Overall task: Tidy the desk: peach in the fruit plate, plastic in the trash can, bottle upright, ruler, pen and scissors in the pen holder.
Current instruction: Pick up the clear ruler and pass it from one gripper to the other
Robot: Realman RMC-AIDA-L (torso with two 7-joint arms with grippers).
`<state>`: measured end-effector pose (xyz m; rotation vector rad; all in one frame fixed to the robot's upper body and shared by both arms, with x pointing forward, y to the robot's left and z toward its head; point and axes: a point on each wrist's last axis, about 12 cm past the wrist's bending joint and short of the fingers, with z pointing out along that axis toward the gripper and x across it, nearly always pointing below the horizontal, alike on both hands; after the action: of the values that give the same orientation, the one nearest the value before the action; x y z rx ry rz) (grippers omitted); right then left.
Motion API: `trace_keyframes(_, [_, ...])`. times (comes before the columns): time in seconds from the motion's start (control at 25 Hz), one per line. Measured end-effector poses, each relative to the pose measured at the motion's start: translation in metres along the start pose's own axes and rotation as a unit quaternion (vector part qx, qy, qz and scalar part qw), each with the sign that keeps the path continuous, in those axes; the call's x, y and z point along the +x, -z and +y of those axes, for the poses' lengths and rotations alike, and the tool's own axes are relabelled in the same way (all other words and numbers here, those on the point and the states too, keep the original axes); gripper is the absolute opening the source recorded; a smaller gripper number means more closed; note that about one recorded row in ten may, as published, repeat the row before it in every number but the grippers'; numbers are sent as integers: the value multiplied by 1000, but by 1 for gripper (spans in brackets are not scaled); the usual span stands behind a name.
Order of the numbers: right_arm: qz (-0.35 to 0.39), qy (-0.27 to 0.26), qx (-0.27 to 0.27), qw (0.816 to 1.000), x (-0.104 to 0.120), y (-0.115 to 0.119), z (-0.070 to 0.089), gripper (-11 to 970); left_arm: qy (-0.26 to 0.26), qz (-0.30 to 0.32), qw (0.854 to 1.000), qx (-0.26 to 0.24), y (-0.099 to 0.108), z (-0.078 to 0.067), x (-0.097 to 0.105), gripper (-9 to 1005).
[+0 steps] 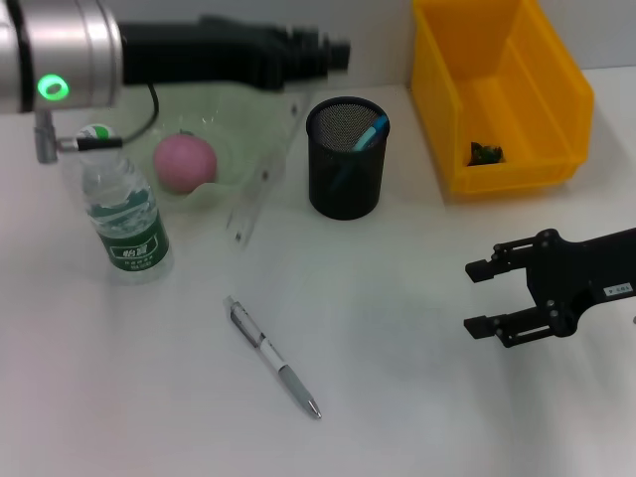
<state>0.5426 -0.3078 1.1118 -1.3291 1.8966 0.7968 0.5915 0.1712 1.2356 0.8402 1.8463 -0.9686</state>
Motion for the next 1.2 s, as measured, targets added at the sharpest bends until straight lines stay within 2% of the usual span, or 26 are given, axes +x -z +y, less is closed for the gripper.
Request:
trace_keyframes(0.08, [-3, -2, 3, 1000, 1, 1, 0, 722, 0, 0, 1000, 0, 0, 0, 0, 399])
trace_keyframes(0.12, [-5, -3, 5, 1000, 1, 2, 0, 722, 3, -28, 1000, 7, 4, 3, -2, 399])
trace_keyframes(0.16, [-6, -4, 6, 1000, 1, 3, 0, 722, 3, -28, 1000, 7, 4, 3, -2, 399])
trace_keyframes(0.2, [-8, -5, 8, 1000, 1, 3, 0, 722, 8, -87, 996, 23, 10, 8, -3, 399])
trace_keyframes(0.24, [-11, -7, 11, 1000, 2, 4, -1, 722, 10, -115, 993, 31, 11, 10, -1, 399])
trace_keyframes(0.32, [-13, -8, 13, 1000, 2, 5, -1, 722, 10, -115, 993, 31, 11, 10, -1, 400])
trace_keyframes(0.36, [-17, -11, 17, 1000, 2, 5, -1, 722, 13, -172, 984, 46, 15, 15, 6, 400])
trace_keyframes(0.4, [-17, -11, 17, 1000, 2, 5, -1, 722, 10, -203, 978, 50, 16, 18, 10, 400])
trace_keyframes(0.52, [-22, -13, 21, 999, 2, 6, -1, 723, 10, -203, 978, 50, 16, 18, 10, 401])
trace_keyframes(0.56, [-24, -14, 23, 999, 2, 7, -1, 723, 9, -236, 970, 48, 17, 22, 18, 401])
trace_keyframes(0.6, [-26, -15, 25, 999, 2, 7, -1, 723, 9, -236, 970, 48, 17, 22, 18, 401])
trace_keyframes(0.64, [-30, -17, 27, 999, 3, 8, -2, 723, 2, -292, 956, 32, 14, 29, 41, 402])
trace_keyframes(0.68, [-32, -18, 28, 999, 3, 8, -2, 723, -1, -309, 951, 24, 12, 31, 50, 402])
trace_keyframes(0.72, [-32, -18, 28, 999, 3, 8, -2, 723, -1, -309, 951, 24, 12, 31, 50, 402])
trace_keyframes(0.76, [-34, -19, 29, 999, 2, 8, -2, 723, -13, -335, 942, 9, 8, 31, 65, 402])
trace_keyframes(0.84, [-46, -18, 30, 998, 0, 7, -2, 723, -18, -341, 940, 5, 7, 30, 67, 403])
trace_keyframes(0.88, [-46, -18, 30, 998, 0, 7, -2, 723, -35, -353, 935, -3, 2, 26, 77, 403])
trace_keyframes(0.96, [-57, -15, 32, 998, -1, 5, -1, 723, -35, -353, 935, -3, 2, 26, 77, 403])
trace_keyframes(1.0, [-64, -13, 33, 997, -2, 4, -1, 722, -66, -367, 928, -19, -9, 16, 92, 404])
trace_keyframes(1.08, [-82, -8, 34, 996, -3, 1, 0, 722, -86, -375, 922, -35, -16, 7, 102, 404])
trace_keyframes(1.12, [-94, -4, 34, 995, -4, -1, 2, 722, -86, -375, 922, -35, -16, 7, 102, 404])
trace_keyframes(1.16, [-108, 0, 36, 994, -4, -3, 3, 722, -101, -384, 917, -52, -20, 0, 110, 405])
trace_keyframes(1.2, [-125, 3, 39, 991, -4, -6, 5, 722, -101, -384, 917, -52, -20, 0, 110, 405])
